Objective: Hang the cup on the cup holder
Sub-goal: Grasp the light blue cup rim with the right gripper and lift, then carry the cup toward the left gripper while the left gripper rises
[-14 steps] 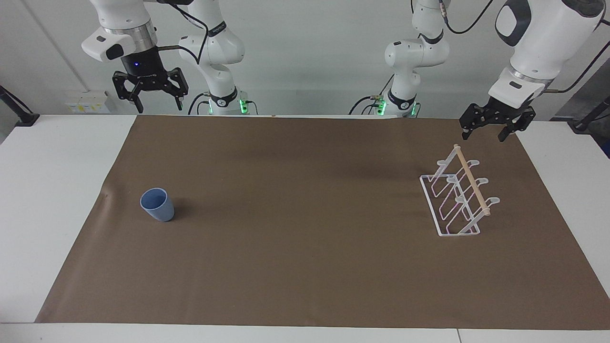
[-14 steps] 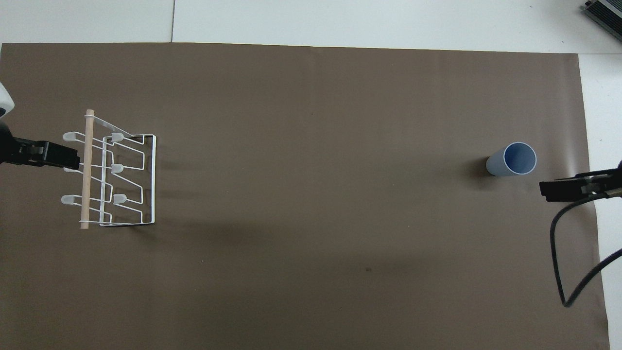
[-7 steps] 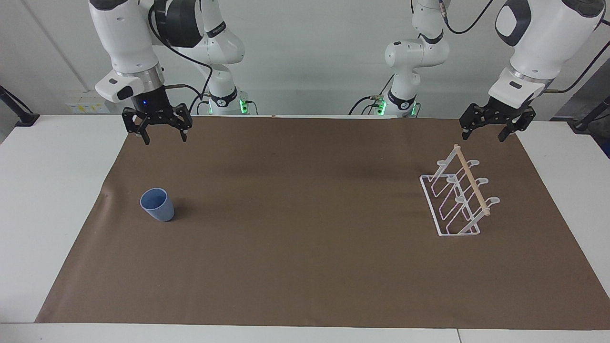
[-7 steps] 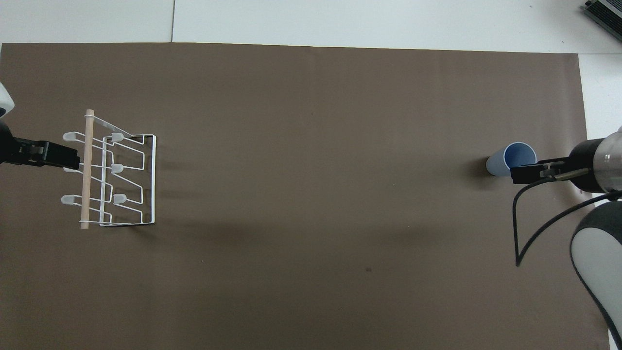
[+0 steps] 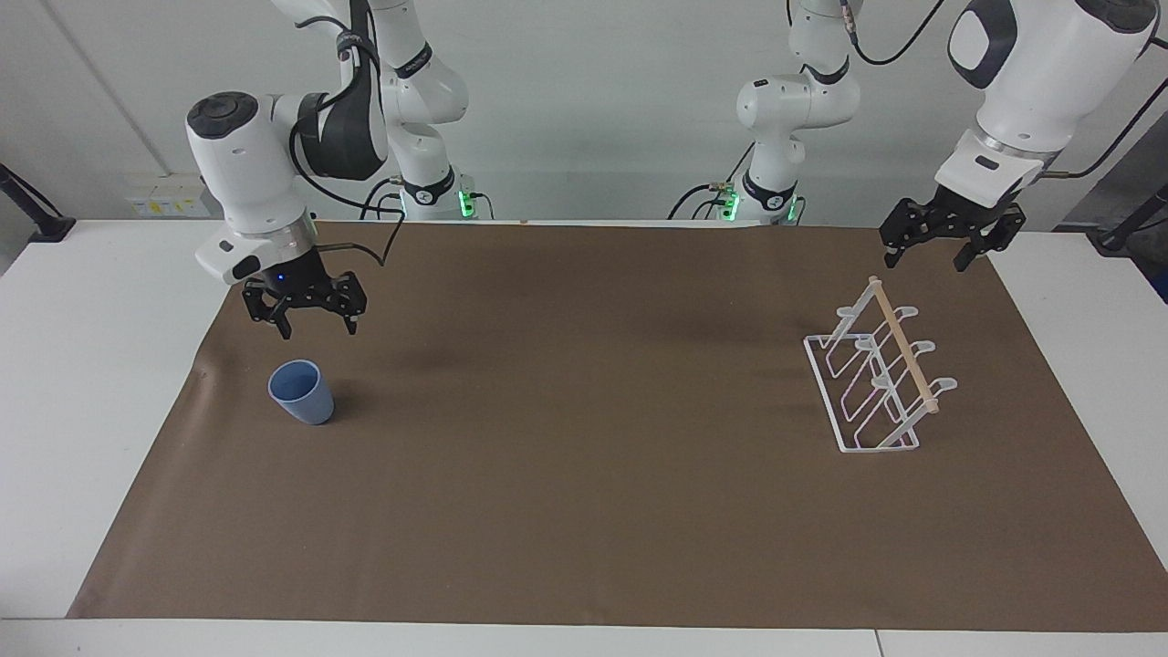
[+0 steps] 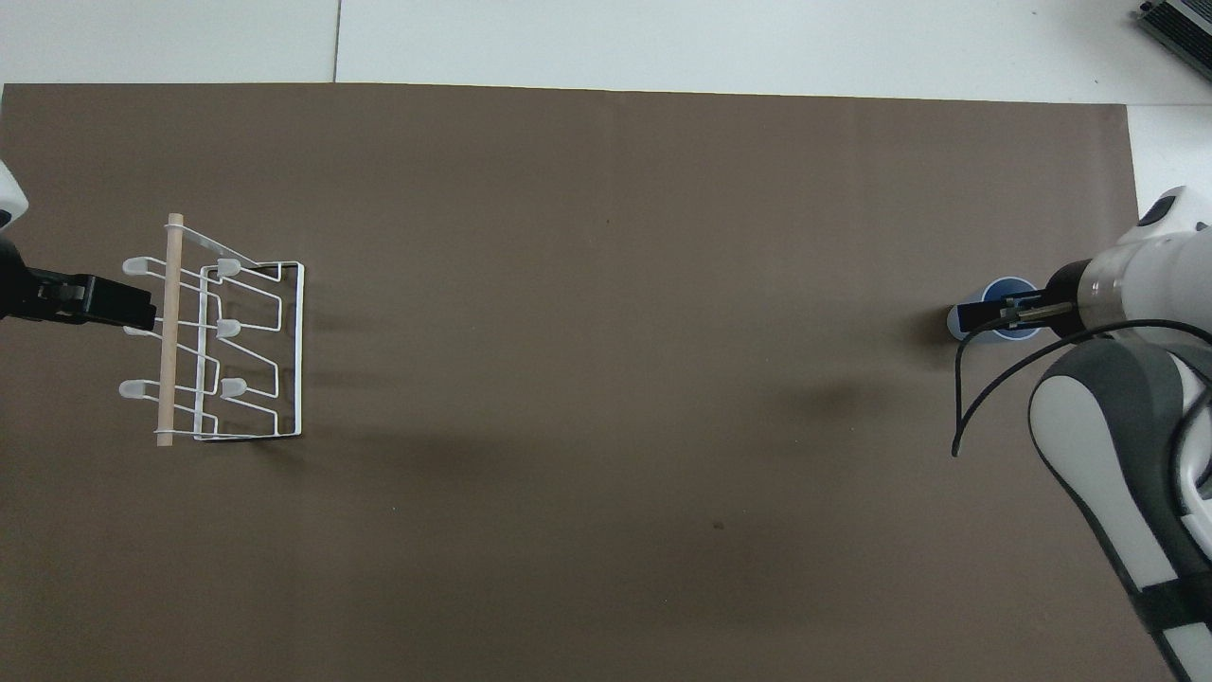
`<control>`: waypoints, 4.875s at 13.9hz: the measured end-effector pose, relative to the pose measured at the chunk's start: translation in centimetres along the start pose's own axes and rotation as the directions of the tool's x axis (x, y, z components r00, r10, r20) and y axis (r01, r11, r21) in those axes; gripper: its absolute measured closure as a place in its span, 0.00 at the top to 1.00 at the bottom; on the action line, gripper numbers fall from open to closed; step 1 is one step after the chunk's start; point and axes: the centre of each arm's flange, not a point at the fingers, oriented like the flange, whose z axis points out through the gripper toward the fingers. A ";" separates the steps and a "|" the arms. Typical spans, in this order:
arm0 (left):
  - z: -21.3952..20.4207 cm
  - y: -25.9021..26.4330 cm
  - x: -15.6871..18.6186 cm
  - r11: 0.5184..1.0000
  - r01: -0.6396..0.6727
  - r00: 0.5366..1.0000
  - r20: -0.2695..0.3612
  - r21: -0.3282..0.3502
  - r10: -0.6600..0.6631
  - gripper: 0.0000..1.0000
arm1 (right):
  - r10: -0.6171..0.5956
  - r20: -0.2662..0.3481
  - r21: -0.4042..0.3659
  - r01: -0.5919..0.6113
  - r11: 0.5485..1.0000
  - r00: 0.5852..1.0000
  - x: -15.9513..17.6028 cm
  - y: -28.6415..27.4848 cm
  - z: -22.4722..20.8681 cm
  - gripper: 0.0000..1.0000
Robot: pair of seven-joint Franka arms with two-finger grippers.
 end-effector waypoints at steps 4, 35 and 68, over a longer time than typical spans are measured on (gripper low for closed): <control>0.0 0.0 0.0 1.000 0.000 1.000 0.000 0.000 0.000 1.00 | 0.007 0.016 0.005 -0.007 1.000 1.000 1.1 0.6 5.8 1.00; -0.5 0.7 -0.1 1.000 -0.012 1.000 -0.012 0.001 0.012 1.00 | 0.034 0.103 0.080 -0.042 0.996 0.994 1.8 2.9 4.7 0.04; -0.8 7.0 -1.1 -0.069 0.985 0.065 0.722 -0.155 -0.689 1.00 | 0.335 0.113 0.946 -0.205 0.253 0.936 -1.3 -39.7 -15.2 0.04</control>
